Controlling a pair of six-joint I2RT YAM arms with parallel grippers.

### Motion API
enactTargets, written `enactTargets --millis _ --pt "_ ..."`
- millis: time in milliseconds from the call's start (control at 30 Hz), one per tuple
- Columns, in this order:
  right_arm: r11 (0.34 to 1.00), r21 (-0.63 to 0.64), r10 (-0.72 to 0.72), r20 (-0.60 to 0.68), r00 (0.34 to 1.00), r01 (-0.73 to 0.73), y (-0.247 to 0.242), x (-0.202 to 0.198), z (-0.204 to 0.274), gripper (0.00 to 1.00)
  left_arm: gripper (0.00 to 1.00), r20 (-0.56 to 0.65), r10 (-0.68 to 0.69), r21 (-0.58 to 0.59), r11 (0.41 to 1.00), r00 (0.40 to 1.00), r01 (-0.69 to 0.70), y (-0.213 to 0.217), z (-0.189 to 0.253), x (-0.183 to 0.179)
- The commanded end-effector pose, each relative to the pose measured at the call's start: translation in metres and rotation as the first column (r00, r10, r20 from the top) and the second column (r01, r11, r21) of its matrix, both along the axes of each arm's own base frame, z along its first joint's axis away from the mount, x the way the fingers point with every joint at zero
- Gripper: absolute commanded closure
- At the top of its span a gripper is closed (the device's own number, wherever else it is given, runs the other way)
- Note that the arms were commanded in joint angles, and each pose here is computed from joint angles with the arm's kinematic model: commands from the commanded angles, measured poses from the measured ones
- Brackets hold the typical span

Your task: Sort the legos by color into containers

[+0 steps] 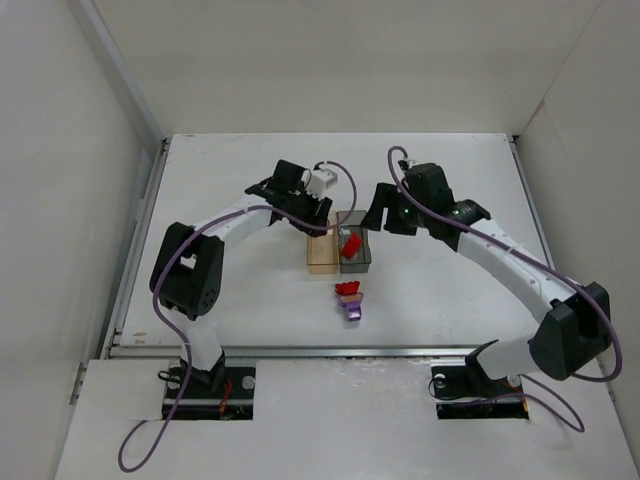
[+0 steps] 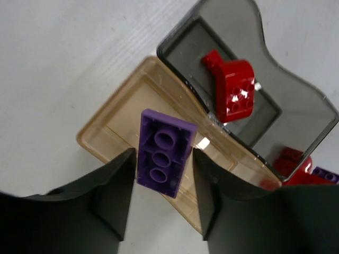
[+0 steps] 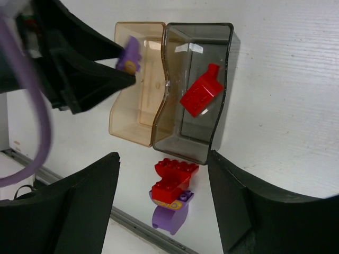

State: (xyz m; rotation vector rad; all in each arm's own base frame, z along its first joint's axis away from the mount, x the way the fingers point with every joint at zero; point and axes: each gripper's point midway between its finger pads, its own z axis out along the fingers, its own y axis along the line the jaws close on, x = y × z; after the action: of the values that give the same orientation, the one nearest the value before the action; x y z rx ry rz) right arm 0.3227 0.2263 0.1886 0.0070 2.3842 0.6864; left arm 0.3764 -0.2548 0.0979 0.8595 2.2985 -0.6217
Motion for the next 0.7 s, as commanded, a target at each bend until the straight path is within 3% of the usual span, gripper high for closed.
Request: enactTargets --millis 0,100,233,367,400,433,567,667 --pt "0.998 0.01 -0.066 0.057 0.996 0.066 -0.006 -0.005 0.018 0.27 0.54 0.048 -0.001 -0.052 0.999 0.999 0.003 -0.001 0.023 -0.006" --pt "0.997 0.004 -0.08 0.064 0.995 0.08 -0.007 -0.012 0.017 0.27 0.21 0.057 -0.018 -0.065 0.998 0.998 0.022 -0.006 0.026 -0.012" --pt "0.993 -0.018 -0.112 0.045 0.993 0.113 -0.004 -0.027 0.014 0.25 0.18 0.1 -0.044 -0.053 0.997 0.994 0.05 -0.007 0.036 -0.015" --pt "0.993 -0.084 -0.079 0.001 0.997 0.079 0.006 -0.053 -0.006 0.23 0.16 0.182 -0.011 -0.086 0.996 0.983 0.027 -0.002 0.075 -0.016" --pt "0.994 -0.091 -0.066 -0.005 0.998 0.066 0.008 -0.057 -0.01 0.23 0.13 0.193 -0.002 -0.1 0.995 0.981 0.022 -0.002 0.084 -0.017" --pt "0.995 -0.094 -0.039 -0.017 0.999 0.037 0.013 -0.065 -0.014 0.23 0.0 0.2 0.006 -0.132 0.991 0.98 0.021 -0.004 0.092 -0.02" --pt "0.992 -0.108 0.058 -0.046 0.997 -0.062 0.025 -0.078 -0.033 0.23 0.0 0.262 0.053 -0.211 0.978 0.964 0.004 -0.004 0.136 -0.023" --pt "0.988 -0.137 0.069 -0.063 0.996 -0.077 0.03 -0.081 -0.041 0.23 0.0 0.292 0.111 -0.2 0.978 0.95 -0.052 0.011 0.151 -0.03"
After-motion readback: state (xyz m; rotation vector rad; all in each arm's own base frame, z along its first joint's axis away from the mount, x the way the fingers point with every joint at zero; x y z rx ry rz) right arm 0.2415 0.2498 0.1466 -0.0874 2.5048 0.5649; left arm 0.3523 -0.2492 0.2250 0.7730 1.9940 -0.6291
